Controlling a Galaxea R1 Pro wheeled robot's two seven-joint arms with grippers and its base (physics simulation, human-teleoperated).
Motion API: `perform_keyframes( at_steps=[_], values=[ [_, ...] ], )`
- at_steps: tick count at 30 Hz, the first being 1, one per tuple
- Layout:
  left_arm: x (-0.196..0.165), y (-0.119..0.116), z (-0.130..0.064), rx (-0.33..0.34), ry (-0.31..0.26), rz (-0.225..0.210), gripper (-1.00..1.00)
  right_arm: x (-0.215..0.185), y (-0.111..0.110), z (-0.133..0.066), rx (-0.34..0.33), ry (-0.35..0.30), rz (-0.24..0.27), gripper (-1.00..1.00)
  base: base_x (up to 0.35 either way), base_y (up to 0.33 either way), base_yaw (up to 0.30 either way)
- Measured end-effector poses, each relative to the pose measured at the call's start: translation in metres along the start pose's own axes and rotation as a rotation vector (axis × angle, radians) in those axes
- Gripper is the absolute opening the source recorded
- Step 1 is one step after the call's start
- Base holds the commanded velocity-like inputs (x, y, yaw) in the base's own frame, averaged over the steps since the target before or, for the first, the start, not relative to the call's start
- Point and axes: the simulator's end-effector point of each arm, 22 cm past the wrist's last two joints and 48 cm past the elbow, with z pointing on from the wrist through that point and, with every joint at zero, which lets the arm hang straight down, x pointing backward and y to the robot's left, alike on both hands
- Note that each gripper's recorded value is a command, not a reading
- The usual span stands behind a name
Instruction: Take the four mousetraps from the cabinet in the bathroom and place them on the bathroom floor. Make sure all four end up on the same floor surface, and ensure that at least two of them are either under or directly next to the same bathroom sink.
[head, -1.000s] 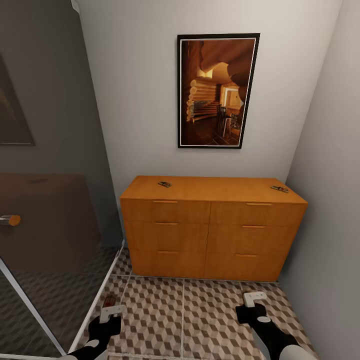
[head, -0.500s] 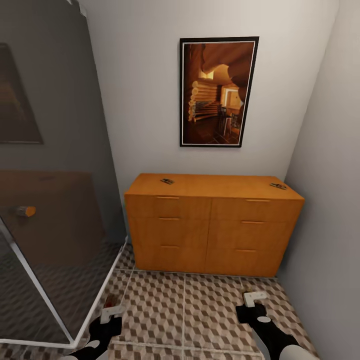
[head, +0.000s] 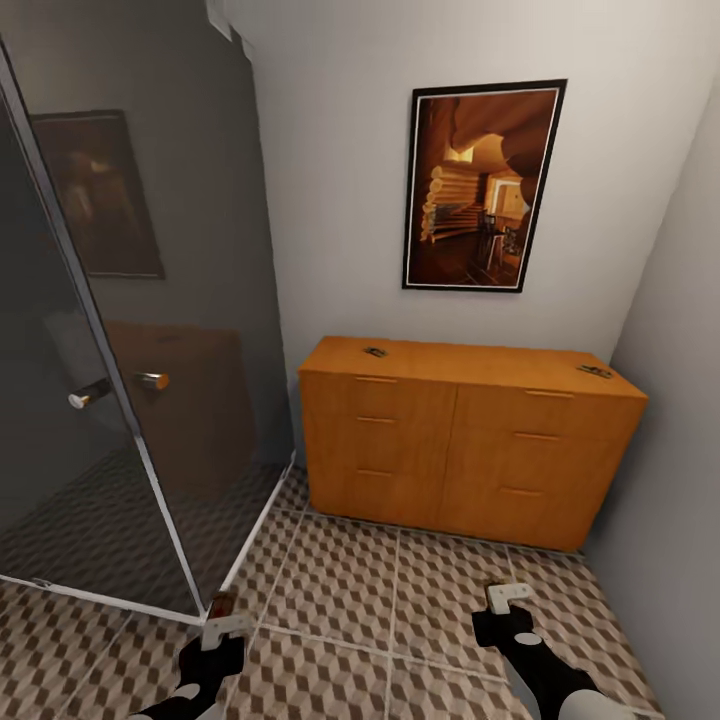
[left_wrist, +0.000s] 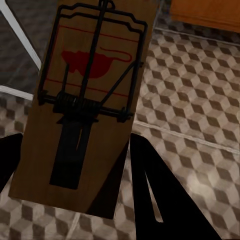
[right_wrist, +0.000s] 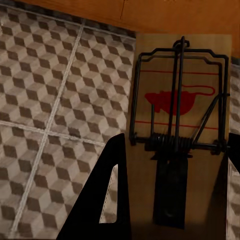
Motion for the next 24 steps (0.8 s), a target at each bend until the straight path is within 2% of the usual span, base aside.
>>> perform_keyframes(
  at_steps=[24],
  values=[
    [0.0040,-0.0063,-0.0019,0.008,0.005,-0.002,-1.00,-0.0003,0.0001,-0.0002,0.000,-0.001,-0.002,-1.00,-0.005,0.000,0.256]
  ],
)
